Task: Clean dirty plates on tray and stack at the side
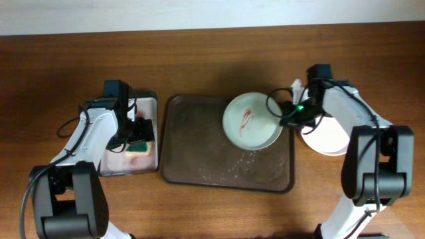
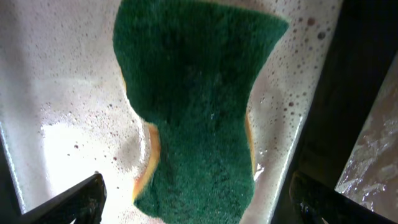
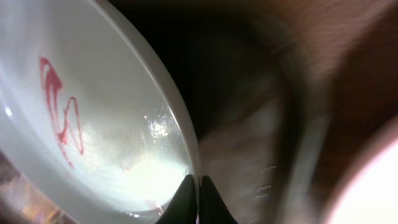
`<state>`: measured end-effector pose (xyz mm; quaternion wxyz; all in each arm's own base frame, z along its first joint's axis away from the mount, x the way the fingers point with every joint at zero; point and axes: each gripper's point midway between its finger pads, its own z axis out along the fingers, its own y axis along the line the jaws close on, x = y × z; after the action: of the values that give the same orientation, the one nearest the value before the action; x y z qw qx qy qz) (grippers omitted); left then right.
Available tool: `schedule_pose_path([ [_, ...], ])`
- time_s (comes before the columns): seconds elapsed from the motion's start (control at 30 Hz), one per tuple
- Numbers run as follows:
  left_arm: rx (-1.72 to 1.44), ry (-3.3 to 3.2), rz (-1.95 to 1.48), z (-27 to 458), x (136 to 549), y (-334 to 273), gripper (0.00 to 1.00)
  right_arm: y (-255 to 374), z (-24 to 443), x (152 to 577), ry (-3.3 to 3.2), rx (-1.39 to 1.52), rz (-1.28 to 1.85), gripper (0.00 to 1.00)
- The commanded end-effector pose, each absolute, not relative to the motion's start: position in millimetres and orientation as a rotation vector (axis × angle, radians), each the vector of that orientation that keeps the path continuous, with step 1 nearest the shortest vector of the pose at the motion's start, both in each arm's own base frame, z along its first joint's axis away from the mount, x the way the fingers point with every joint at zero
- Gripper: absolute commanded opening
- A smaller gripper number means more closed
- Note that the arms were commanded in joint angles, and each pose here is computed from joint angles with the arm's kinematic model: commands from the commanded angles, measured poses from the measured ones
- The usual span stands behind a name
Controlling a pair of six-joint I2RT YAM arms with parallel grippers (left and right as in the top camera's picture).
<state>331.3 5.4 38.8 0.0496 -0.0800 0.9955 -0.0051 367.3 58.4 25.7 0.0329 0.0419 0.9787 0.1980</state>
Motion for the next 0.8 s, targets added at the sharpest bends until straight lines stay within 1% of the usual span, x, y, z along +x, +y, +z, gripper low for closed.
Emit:
schedule_pose_path([
  [0.0, -0.239, 2.98, -0.036, 49.0, 342.3, 4.6, 0.93, 101.8, 31.4, 352.8, 3.039, 0.0, 0.711, 0.04],
  [0.1, -0.237, 2.956, -0.038, 49.9, 348.2, 4.7, 0.92, 116.0, 28.6, 350.2, 3.056, -0.031, 0.652, 0.04],
  [0.17, -0.237, 2.944, -0.033, 50.3, 351.0, 5.4, 0.86, 116.2, 23.9, 350.2, 3.074, -0.016, 0.54, 0.04],
  [0.23, -0.237, 2.937, -0.032, 48.4, 353.2, 5.6, 0.84, 120.6, 21.9, 350.1, 3.074, -0.04, 0.483, 0.04],
  [0.27, -0.237, 2.937, -0.027, 47.0, 352.9, 6.2, 0.79, 123.1, 22.0, 349.9, 3.073, -0.051, 0.484, 0.04],
  [0.43, -0.242, 2.938, 0.016, 32.3, 346.9, 11.1, 0.79, 131.9, 22.3, 348.5, 3.068, -0.09, 0.487, 0.04],
  [0.53, -0.241, 2.933, 0.016, 21.7, 343.3, 11.0, 0.74, 131.8, 22.2, 348.4, 3.068, -0.089, 0.487, 0.04],
  [0.57, -0.241, 2.932, 0.015, 19.1, 342.1, 10.9, 0.7, 131.8, 22.1, 348.4, 3.068, -0.089, 0.487, 0.04],
  [0.63, -0.241, 2.931, 0.016, 13.6, 339.5, 11.0, 0.54, 131.8, 22.2, 348.4, 3.068, -0.089, 0.487, 0.04],
  [0.67, -0.241, 2.932, 0.016, 11.7, 338.3, 10.9, 0.49, 131.8, 22.2, 348.4, 3.068, -0.089, 0.487, 0.04],
  [0.7, -0.242, 2.933, 0.015, 11.0, 337.7, 10.9, 0.28, 131.8, 22.2, 348.4, 3.068, -0.089, 0.487, 0.04],
  [0.73, -0.241, 2.933, 0.015, 11.0, 337.8, 10.9, 0.13, 131.8, 22.1, 348.4, 3.068, -0.089, 0.487, 0.04],
  [0.77, -0.24, 2.93, 0.016, 11.2, 338.5, 11.0, 0.02, 131.8, 22.2, 348.4, 3.068, -0.089, 0.487, 0.04],
])
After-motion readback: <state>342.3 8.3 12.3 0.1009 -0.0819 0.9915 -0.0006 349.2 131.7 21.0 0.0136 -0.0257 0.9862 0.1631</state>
